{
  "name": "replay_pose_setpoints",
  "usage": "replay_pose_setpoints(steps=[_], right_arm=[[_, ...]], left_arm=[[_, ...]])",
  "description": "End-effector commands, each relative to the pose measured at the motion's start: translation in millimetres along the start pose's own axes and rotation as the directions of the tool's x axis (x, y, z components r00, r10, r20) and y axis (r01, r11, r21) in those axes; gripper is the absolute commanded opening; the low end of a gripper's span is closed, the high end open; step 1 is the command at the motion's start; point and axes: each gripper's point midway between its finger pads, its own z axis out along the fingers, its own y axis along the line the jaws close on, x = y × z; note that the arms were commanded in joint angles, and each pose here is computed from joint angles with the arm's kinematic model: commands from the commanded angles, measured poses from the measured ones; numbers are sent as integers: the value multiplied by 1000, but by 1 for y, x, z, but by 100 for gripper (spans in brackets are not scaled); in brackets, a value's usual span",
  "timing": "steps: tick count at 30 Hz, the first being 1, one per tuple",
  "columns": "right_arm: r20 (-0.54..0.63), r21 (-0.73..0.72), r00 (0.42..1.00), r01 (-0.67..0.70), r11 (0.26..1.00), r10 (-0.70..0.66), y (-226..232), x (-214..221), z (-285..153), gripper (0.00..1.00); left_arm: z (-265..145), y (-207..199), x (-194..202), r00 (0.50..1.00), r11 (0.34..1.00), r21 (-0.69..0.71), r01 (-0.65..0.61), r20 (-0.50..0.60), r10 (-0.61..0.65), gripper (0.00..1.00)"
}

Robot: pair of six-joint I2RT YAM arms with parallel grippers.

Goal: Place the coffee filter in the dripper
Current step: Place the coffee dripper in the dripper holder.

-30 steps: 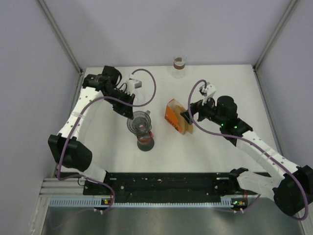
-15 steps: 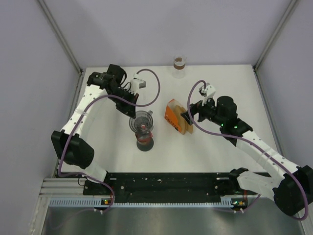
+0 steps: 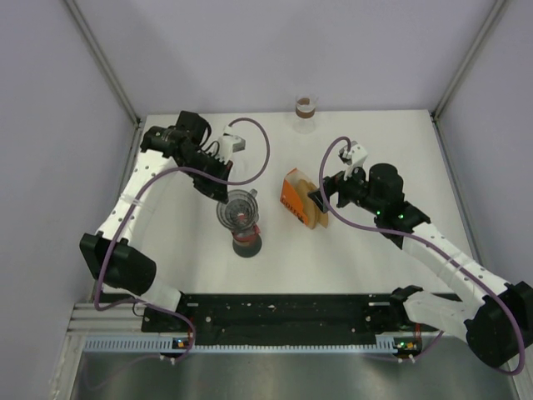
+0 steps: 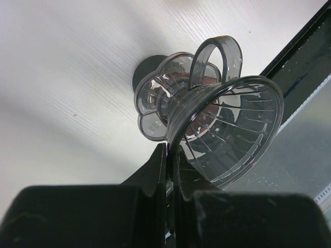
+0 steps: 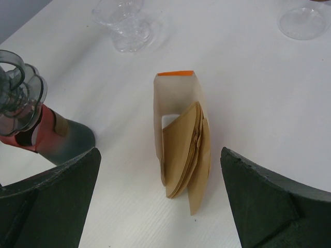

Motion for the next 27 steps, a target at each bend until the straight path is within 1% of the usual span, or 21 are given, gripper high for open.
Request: replay_pose_setpoints(steps=[1, 5, 11, 19, 20, 22, 24, 26, 27], right_arm=[[80, 3, 996, 32, 999, -32, 0, -29, -5, 99], [79, 5, 996, 32, 999, -32, 0, -29, -5, 99], [73, 4, 997, 33, 999, -33, 0, -27, -4, 99], [66, -8, 997, 31, 999, -30, 1, -26, -1, 99], [66, -7, 997, 29, 1000, -29, 1, -26, -1, 99], [62, -5, 998, 28, 1000, -27, 0, -25, -1, 99], [62, -5, 998, 29, 1000, -29, 0, -25, -1, 99], [63, -5, 998, 30, 1000, -29, 0, -26, -1, 99], [62, -5, 998, 29, 1000, -29, 0, -25, -1, 99]], left_arm=[[-22, -39, 47, 987, 991, 103, 84, -145, -68, 0], [-20, -45, 46, 988, 986, 143, 83, -140, -63, 0], [-13, -36, 58, 980, 991, 114, 75, -191, -53, 0], [-1, -28, 60, 967, 987, 125, 105, -245, -72, 0], [0, -28, 60, 966, 986, 128, 109, -249, -75, 4], [2, -29, 59, 965, 984, 135, 116, -252, -79, 16], [1, -29, 57, 966, 983, 138, 118, -245, -82, 33], [0, -30, 54, 969, 984, 137, 116, -234, -82, 43], [-1, -29, 53, 970, 985, 131, 111, -231, -79, 45]])
